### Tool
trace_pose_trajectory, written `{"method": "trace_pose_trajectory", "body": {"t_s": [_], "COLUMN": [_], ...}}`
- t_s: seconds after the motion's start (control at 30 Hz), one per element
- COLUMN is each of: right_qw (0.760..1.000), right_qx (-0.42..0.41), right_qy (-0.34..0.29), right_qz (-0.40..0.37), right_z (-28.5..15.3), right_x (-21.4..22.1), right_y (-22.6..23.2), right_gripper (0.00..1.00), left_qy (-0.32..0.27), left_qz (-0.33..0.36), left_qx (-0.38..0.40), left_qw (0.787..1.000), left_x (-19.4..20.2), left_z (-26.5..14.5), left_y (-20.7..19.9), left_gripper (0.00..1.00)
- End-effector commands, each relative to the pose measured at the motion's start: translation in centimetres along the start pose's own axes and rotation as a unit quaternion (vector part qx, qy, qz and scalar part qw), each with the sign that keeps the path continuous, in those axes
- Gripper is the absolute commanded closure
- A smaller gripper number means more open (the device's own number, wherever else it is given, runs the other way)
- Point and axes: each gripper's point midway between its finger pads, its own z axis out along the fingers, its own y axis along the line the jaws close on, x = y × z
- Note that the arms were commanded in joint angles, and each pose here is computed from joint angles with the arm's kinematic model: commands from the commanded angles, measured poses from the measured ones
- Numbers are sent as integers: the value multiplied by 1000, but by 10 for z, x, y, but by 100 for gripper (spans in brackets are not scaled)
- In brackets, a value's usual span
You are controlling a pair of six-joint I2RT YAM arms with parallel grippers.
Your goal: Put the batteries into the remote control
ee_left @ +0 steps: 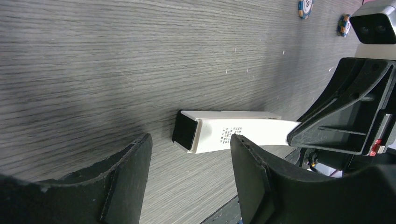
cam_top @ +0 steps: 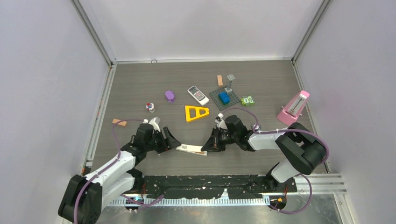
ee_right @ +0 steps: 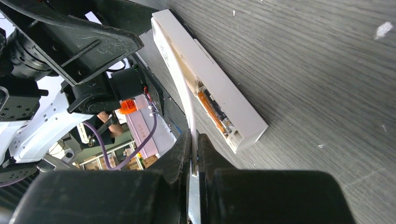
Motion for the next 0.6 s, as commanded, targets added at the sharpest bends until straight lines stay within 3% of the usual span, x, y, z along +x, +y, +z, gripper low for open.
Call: {"method": "trace_pose_trajectory", "body": {"t_s": [0.0, 0.57], "right_qw": [998, 991], "right_qx": [63, 127], "right_qy": [5, -10], "right_qz": [20, 52], "right_z": [1, -7], "right_x": [5, 4], "right_y": [-29, -44], "right_gripper": [94, 92], "left_qy": [-2, 45], "left_qz": [30, 65], "left_qx": [1, -27], "left_qw": [1000, 997], "left_x": [-3, 19], "left_z": [2, 14], "left_y": [2, 13], "left_gripper": [36, 46]}}
